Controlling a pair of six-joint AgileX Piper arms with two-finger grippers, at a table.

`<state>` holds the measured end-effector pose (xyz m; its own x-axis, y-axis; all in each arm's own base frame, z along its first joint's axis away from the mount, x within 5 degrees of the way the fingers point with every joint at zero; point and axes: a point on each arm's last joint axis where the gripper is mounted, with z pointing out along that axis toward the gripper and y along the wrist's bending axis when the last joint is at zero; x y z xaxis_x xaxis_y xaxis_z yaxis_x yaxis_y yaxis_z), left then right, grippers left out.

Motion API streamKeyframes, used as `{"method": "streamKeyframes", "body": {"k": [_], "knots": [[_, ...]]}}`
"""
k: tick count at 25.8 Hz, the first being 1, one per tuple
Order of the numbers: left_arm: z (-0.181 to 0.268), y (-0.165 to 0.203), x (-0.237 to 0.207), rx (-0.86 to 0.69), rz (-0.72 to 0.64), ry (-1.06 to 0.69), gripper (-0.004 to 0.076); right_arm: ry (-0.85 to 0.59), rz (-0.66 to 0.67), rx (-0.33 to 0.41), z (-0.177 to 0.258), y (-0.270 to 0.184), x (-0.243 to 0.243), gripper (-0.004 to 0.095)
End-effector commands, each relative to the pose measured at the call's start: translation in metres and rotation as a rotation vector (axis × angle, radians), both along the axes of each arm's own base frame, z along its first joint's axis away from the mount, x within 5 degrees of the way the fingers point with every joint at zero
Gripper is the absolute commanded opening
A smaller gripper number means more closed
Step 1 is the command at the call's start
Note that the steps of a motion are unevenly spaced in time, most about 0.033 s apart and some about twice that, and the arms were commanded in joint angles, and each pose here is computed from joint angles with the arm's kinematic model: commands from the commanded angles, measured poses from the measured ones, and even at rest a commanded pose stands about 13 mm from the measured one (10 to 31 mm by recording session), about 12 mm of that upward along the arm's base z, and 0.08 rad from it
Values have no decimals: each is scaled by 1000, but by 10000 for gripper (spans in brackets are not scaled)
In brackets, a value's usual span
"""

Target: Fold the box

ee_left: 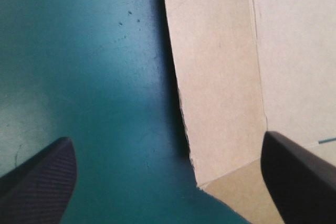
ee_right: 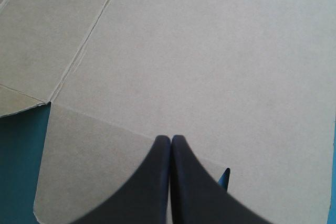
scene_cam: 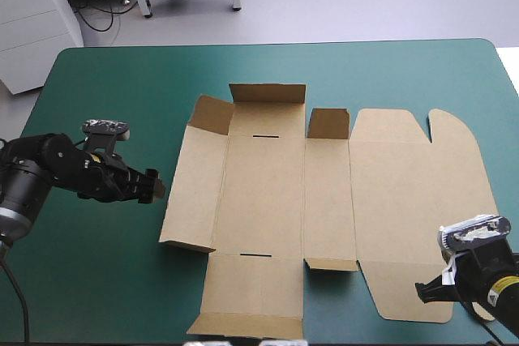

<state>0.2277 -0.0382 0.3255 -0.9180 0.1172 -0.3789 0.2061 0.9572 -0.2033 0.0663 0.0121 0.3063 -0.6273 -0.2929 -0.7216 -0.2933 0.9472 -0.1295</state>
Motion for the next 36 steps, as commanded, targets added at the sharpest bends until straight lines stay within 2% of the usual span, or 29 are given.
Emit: {"method": "streamKeyframes", "body": {"k": [1,3,7,14,22,26,32,36], "knots": [[9,13,2,-138,-68,8,673,-70,3,3,10,0,3,-22],[3,20,5,-201,-102,61,673,-70,3,3,10,0,3,-22],[-7,34,23,-266,-35,49,673,-70,3,3,10,0,3,-22],[-29,35,40,-301,-99,91,673,-72,3,3,10,0,4,-22],[-49,37,53,-315,-83,143,673,-72,3,3,10,0,4,-22],[-56,34,57,-358,-75,168,670,-69,3,5,10,0,3,-22],[-92,18,51,-433,-111,218,670,-63,-6,22,10,1,3,-22],[-100,15,50,-467,-63,194,670,-62,-5,26,10,1,3,-22]]}}
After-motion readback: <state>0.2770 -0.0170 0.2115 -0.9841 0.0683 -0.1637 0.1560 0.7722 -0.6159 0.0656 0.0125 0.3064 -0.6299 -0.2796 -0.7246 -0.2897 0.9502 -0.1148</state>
